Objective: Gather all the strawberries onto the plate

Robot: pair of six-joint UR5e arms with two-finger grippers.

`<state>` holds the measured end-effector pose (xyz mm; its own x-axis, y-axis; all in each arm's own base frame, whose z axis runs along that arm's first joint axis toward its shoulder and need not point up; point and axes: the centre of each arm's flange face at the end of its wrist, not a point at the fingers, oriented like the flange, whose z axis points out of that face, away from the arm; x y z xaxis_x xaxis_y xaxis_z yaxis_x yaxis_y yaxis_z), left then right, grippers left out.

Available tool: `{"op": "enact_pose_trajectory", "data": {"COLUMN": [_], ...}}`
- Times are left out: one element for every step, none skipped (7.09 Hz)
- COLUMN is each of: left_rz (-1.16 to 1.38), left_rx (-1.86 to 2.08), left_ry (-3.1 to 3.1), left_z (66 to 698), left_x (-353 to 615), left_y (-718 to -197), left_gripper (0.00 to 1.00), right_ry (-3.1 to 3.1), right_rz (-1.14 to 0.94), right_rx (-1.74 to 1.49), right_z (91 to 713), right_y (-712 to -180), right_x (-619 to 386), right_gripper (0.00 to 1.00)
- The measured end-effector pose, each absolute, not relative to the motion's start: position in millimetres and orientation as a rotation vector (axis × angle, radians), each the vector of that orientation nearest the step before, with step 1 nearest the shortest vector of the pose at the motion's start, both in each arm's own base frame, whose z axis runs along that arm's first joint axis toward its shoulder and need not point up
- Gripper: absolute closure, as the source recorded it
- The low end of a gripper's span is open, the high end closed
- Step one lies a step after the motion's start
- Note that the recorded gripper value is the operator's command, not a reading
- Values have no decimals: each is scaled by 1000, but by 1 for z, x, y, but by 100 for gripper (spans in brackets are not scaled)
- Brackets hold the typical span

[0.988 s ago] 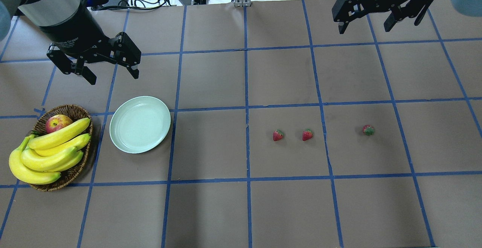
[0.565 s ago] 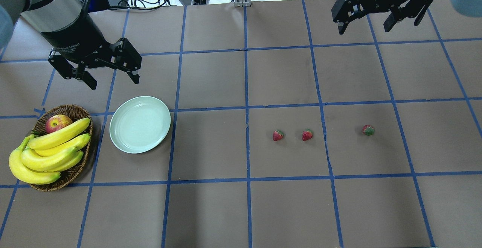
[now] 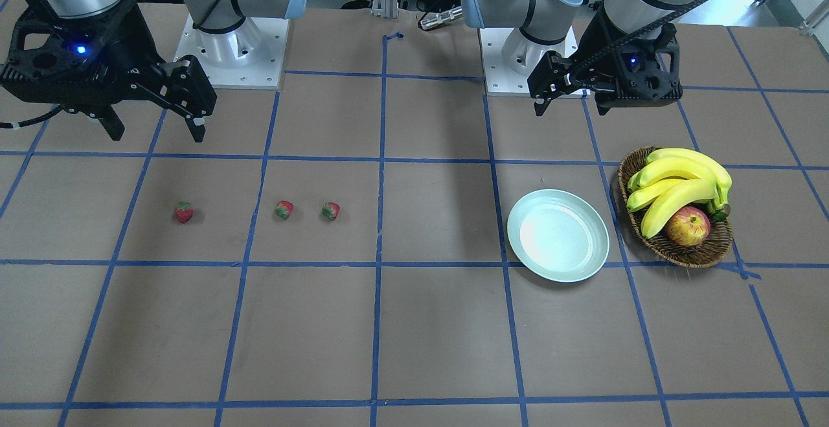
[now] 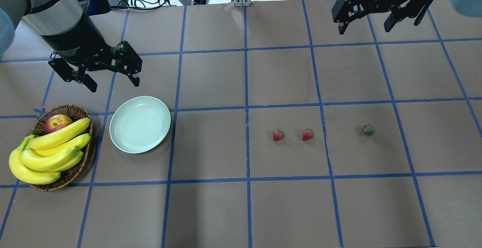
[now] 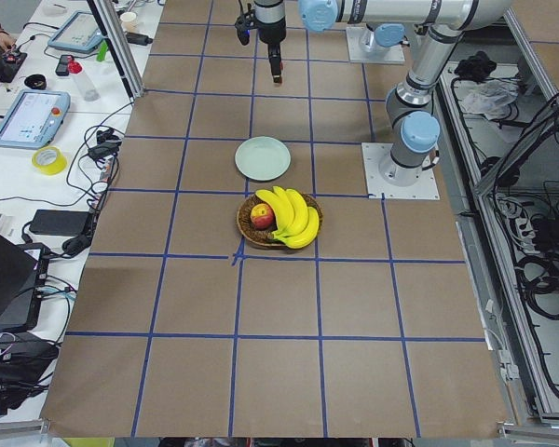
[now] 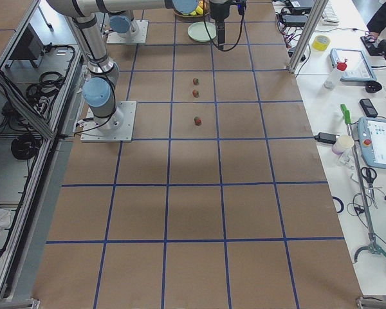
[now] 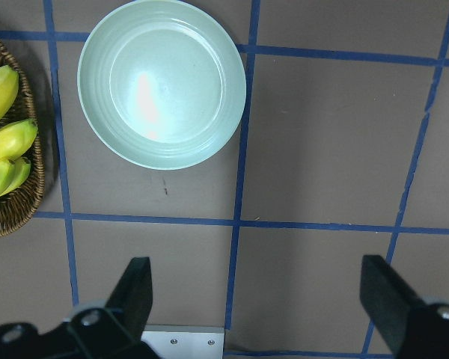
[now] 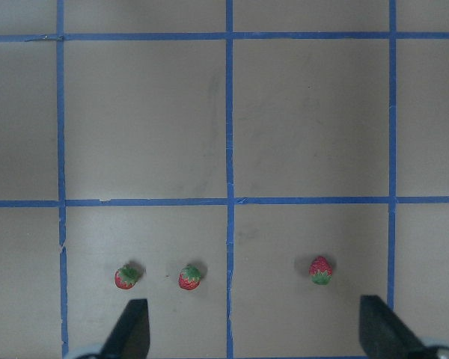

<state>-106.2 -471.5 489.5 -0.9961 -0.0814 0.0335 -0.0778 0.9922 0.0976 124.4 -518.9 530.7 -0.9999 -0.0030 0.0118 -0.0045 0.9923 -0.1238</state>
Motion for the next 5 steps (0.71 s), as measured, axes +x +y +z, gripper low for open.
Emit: {"op": "enact_pose_trajectory", "data": {"left_rz": [-152, -159, -167, -171, -175], "left_rx": [122, 120, 119, 118, 117], "left_ry": [-3098, -3097, -3097, -3097, -3097], "left_z": [488, 486, 484, 482, 481], "left_x": [-107, -107, -107, -107, -108], "left_y": [-471, -470, -470, -469, -469], "left_gripper": [0, 0, 0, 0, 0], "right_ry": [-3123, -3121, -3118, -3119, -3120], "right_rz": [193, 182, 158, 130, 101], "right_rx": [5, 5, 10, 18, 20], "right_z": [531, 530, 529, 528, 523], "right_y": [-519, -518, -517, -518, -519], "right_x": [124, 124, 125, 126, 127], "right_gripper": [0, 0, 0, 0, 0]}}
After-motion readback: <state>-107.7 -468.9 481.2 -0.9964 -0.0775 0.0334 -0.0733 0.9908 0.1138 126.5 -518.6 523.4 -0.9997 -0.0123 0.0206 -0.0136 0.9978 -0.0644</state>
